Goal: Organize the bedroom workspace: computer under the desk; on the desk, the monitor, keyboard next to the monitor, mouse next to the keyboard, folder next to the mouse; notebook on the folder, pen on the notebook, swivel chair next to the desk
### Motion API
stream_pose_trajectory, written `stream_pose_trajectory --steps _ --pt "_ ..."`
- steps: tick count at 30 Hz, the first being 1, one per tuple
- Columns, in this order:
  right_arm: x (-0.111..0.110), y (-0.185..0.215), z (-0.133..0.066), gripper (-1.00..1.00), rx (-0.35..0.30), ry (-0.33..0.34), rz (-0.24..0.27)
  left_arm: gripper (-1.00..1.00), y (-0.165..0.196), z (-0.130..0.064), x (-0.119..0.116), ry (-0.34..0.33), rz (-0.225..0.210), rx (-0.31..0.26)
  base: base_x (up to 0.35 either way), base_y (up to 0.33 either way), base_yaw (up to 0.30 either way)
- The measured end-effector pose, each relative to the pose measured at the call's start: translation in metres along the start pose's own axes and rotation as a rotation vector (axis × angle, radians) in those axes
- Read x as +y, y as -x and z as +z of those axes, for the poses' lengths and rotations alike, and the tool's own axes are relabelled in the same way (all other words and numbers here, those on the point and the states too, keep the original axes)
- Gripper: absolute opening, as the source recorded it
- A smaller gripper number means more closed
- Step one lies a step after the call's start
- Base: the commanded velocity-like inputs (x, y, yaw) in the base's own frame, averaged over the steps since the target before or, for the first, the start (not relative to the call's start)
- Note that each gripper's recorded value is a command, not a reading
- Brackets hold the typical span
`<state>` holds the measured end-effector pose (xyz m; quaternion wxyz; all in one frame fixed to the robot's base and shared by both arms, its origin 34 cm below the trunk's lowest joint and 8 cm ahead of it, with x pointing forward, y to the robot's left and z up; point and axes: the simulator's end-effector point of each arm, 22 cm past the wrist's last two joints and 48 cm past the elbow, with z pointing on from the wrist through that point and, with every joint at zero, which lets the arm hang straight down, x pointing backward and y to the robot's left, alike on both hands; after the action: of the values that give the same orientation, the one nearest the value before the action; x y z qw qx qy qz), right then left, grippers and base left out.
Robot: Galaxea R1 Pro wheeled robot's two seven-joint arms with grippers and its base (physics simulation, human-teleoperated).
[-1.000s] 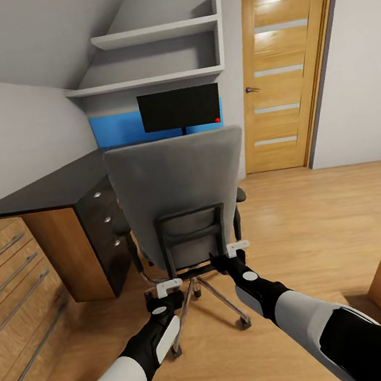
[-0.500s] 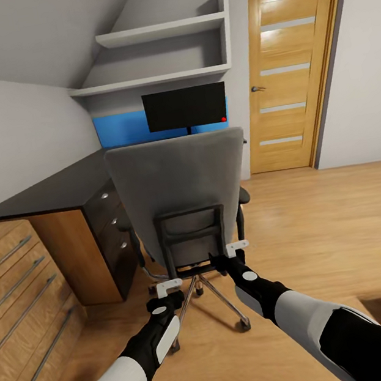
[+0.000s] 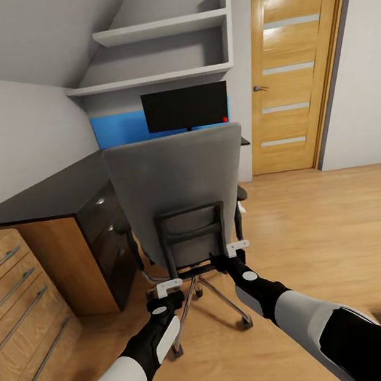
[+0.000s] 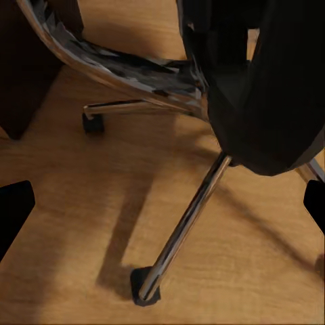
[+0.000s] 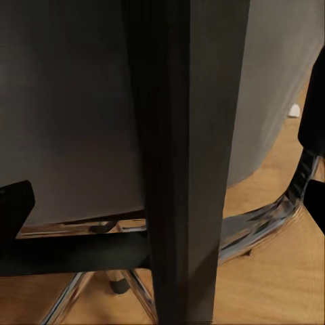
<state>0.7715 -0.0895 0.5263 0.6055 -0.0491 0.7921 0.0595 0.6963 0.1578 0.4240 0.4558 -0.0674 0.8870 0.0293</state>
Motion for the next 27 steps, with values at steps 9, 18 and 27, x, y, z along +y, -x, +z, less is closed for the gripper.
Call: stream_pose_trajectory --steps 9,18,27 --pt "0.0007 -0.0006 -0.0002 1.00 0.001 0.002 -0.005 1.00 0.0001 0.0001 0.0009 0.001 0.000 0.000 0.308 0.012 0.000" --pt "0.0010 0.0001 -0.0001 1.00 -0.002 0.004 -0.005 1.00 -0.0009 0.0001 0.0004 0.000 -0.005 0.003 0.317 0.000 0.000" --pt "-0.0002 0.0087 -0.0003 1.00 -0.038 0.001 0.005 1.00 0.0006 0.0002 0.0024 0.005 -0.001 -0.001 0.228 0.000 -0.051"
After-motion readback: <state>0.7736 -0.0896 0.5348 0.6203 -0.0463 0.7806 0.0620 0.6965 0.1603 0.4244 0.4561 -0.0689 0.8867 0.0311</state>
